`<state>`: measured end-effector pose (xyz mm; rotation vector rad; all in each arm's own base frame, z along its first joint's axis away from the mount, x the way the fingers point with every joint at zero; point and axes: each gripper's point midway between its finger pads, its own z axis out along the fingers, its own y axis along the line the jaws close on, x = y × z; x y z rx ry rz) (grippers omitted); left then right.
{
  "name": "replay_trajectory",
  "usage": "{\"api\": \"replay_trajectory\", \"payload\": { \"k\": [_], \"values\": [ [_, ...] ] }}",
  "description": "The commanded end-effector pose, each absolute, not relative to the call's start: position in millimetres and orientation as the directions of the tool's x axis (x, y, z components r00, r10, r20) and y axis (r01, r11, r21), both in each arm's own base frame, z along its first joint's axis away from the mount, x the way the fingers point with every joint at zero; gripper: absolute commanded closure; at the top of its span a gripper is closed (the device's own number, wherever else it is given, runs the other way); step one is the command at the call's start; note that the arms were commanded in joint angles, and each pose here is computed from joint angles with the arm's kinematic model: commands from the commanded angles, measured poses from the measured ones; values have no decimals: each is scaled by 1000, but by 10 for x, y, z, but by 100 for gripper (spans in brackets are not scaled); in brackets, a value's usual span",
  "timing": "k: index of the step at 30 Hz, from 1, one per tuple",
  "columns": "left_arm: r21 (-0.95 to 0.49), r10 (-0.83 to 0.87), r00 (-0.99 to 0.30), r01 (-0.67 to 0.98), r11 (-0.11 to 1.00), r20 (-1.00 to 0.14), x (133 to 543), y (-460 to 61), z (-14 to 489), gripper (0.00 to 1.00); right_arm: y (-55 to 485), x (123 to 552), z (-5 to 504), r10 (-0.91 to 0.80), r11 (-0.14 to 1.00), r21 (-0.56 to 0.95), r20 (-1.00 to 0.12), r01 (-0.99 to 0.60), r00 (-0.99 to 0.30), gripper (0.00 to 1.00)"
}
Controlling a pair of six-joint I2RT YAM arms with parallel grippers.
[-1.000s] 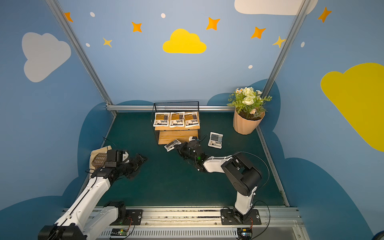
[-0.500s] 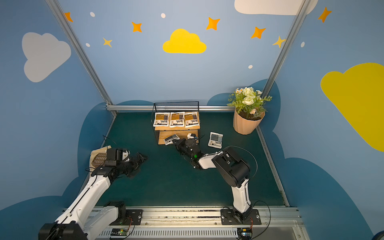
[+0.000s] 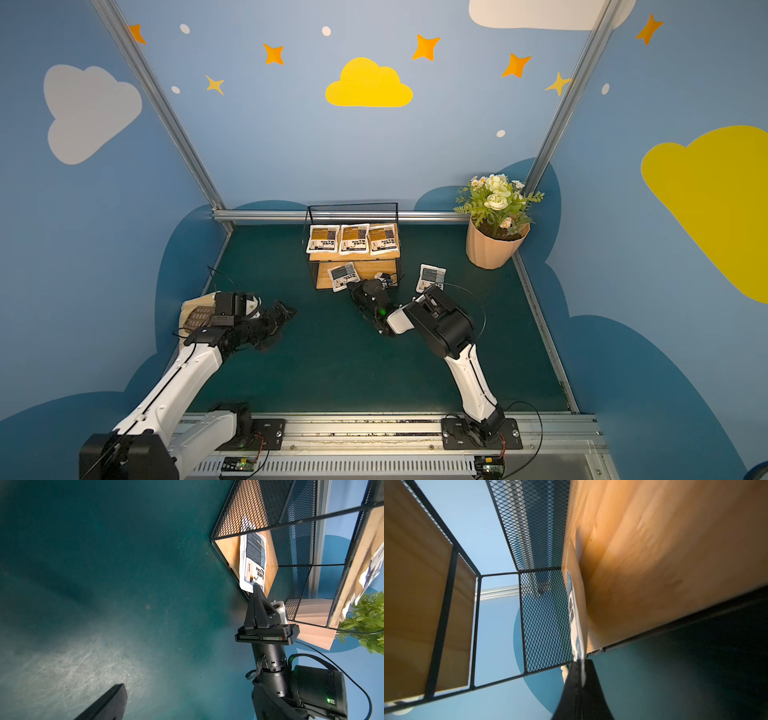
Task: Place the bagged coffee beans on the shelf by color
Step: Place the bagged coffee beans on the shelf.
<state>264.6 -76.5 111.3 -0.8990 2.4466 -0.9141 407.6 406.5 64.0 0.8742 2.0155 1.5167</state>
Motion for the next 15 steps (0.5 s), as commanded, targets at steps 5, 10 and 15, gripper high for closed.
{"api": "replay_trajectory", "payload": {
  "k": [5, 10, 15],
  "values": [
    [-697, -675, -727, -418, 582, -127, 2723, -771, 1185, 0, 4247, 4161, 482, 775, 172, 939, 58, 298, -630, 100],
    [-694, -663, -740, -417, 587, -117, 2773, -789, 1199, 0, 4327, 4189, 391, 799, 168, 919, 86, 358, -595, 100],
    [-704, -657, -745, -405, 584, -117, 2811, -809, 1263, 0, 4371, 4197, 246, 818, 170, 892, 109, 419, -565, 100]
  ]
}}
